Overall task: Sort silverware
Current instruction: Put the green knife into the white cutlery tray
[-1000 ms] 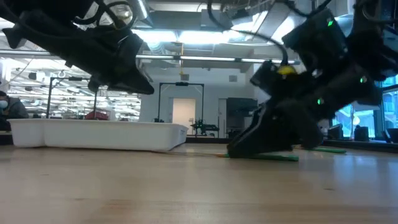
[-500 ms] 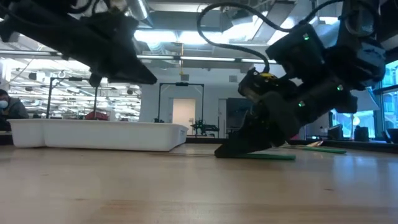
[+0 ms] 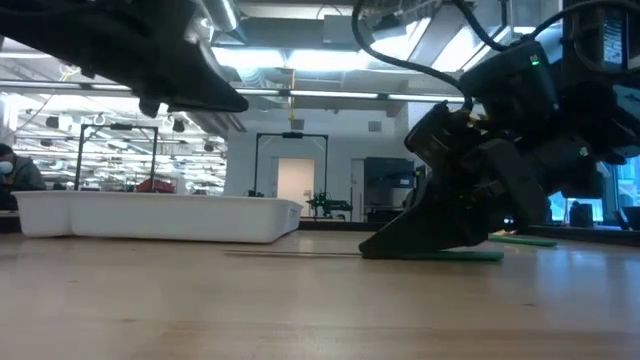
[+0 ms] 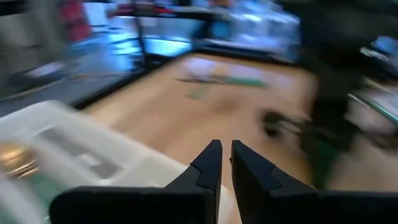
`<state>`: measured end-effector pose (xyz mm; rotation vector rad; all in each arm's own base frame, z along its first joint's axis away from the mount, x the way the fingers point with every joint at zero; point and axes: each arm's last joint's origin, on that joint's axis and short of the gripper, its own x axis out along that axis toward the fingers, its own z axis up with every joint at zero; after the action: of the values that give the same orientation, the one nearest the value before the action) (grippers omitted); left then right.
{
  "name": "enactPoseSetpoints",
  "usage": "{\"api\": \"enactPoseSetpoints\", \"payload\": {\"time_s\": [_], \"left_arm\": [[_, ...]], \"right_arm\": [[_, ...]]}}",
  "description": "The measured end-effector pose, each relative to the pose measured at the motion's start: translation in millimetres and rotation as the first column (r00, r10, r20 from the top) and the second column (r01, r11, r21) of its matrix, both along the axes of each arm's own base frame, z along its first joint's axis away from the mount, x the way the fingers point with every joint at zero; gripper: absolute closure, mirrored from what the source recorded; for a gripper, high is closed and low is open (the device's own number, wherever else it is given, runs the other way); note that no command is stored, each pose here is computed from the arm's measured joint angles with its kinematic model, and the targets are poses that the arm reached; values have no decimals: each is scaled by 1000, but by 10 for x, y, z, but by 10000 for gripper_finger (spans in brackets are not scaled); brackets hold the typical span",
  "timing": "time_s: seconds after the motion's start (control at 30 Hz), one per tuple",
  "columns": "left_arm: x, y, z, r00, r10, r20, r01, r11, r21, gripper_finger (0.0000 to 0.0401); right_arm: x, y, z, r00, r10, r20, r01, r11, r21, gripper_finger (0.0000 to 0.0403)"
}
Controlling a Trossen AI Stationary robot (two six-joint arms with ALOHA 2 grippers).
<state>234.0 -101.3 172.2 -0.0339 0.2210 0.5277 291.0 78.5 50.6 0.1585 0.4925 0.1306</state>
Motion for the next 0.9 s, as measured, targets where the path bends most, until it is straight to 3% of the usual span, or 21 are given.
{"api": "enactPoseSetpoints", "payload": {"time_s": [0.1,0.17,0.43,0.77,0.9], "left_arm": [[-30,-127,-13,980,-184,-71,186,982,32,377],[-47,-180,-17,965,-247,-84,250,968,24,377],[-14,-284,-162,929,-364,-73,354,928,-118,377],[137,-484,-267,886,-450,107,450,893,27,377],[140,-499,-294,885,-452,111,452,892,33,377]], "right_arm": [[4,-3,4,1000,-1,5,1,1000,-4,377],[6,-2,9,1000,-6,12,6,1000,-9,378],[29,-2,60,998,-22,62,22,1000,-3,380],[52,-1,265,992,-32,119,33,999,-1,380],[52,-2,330,991,-28,130,29,1000,-11,380]]}}
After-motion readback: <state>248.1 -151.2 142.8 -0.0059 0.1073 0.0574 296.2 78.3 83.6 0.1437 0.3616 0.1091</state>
